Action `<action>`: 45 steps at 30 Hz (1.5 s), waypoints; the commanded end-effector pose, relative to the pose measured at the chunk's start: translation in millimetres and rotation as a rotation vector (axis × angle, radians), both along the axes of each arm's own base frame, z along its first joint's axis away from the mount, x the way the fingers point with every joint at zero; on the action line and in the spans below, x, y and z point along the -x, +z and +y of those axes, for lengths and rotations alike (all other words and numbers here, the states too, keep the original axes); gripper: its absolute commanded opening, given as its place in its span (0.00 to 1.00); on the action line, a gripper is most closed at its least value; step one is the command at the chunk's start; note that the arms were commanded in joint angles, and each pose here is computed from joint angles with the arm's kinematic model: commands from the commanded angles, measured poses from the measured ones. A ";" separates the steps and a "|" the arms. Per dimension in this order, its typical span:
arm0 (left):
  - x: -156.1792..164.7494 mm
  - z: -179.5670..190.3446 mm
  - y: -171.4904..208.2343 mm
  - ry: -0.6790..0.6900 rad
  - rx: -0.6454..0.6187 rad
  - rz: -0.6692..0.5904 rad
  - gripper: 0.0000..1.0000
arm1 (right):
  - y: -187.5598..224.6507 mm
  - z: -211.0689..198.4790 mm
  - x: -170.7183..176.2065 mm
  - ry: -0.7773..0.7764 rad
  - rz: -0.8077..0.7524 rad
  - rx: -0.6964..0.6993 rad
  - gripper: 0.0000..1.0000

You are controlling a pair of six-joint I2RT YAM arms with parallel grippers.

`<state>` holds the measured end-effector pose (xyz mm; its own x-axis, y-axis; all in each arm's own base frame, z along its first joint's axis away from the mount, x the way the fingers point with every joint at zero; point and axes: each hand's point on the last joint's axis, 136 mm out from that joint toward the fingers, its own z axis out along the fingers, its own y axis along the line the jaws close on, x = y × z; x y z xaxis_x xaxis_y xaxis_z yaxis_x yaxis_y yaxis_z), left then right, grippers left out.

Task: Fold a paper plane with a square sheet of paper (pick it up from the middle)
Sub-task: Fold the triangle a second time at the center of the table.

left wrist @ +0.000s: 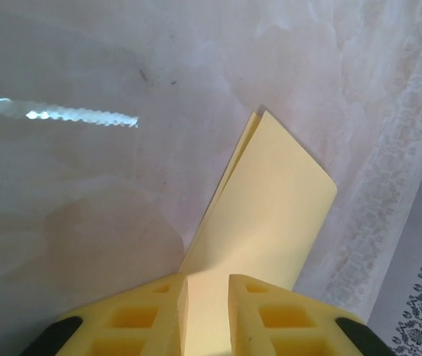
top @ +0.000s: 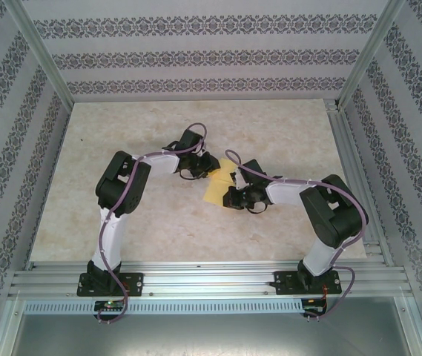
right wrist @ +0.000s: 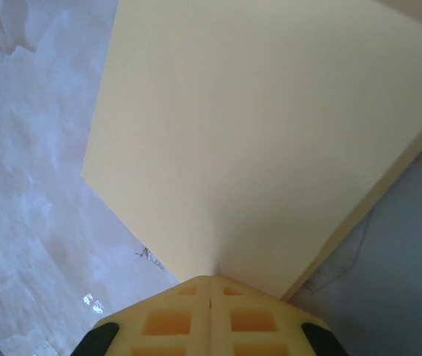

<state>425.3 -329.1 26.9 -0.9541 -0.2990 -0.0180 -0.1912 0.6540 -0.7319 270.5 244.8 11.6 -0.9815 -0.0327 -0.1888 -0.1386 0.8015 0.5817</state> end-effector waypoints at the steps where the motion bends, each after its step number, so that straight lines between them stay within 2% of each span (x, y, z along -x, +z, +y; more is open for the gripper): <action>1: -32.6 28.1 -8.9 0.063 -0.085 -0.088 0.25 | -24.7 -29.2 36.8 0.015 0.132 0.121 0.00; 3: -34.0 25.4 6.9 0.051 -0.065 -0.107 0.26 | -12.7 -24.9 33.0 0.028 0.109 0.094 0.00; 9: -24.7 27.0 71.7 0.027 -0.019 -0.202 0.29 | 51.7 -18.4 10.7 0.012 -0.063 0.020 0.08; 13: -1.3 32.1 86.5 0.017 0.006 -0.203 0.31 | 74.1 -35.7 -5.4 -0.076 -0.160 0.069 0.08; 17: 19.6 25.7 91.0 0.006 0.048 -0.199 0.31 | 76.4 -14.7 -11.4 -0.067 -0.139 -0.037 0.04; 21: 36.2 7.4 83.9 -0.040 0.069 -0.175 0.26 | 64.5 7.3 -13.3 -0.041 -0.098 -0.105 0.03; 24: 44.9 -2.7 74.8 -0.056 0.077 -0.158 0.24 | 50.8 10.7 -16.6 -0.045 -0.071 -0.105 0.02; 33: 62.9 -36.8 42.0 -0.133 0.083 -0.081 0.21 | 9.7 0.7 -9.5 -0.044 0.018 -0.037 0.02; 45: 66.4 -33.4 -16.2 -0.108 -0.012 0.029 0.18 | -16.9 -15.5 14.1 -0.030 0.100 0.022 0.02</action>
<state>356.8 -361.8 24.6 -0.9833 -0.1822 -0.0008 -0.1215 0.6592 -0.7421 272.9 242.6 12.5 -0.9900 0.0100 -0.1406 -0.0791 0.7860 0.6131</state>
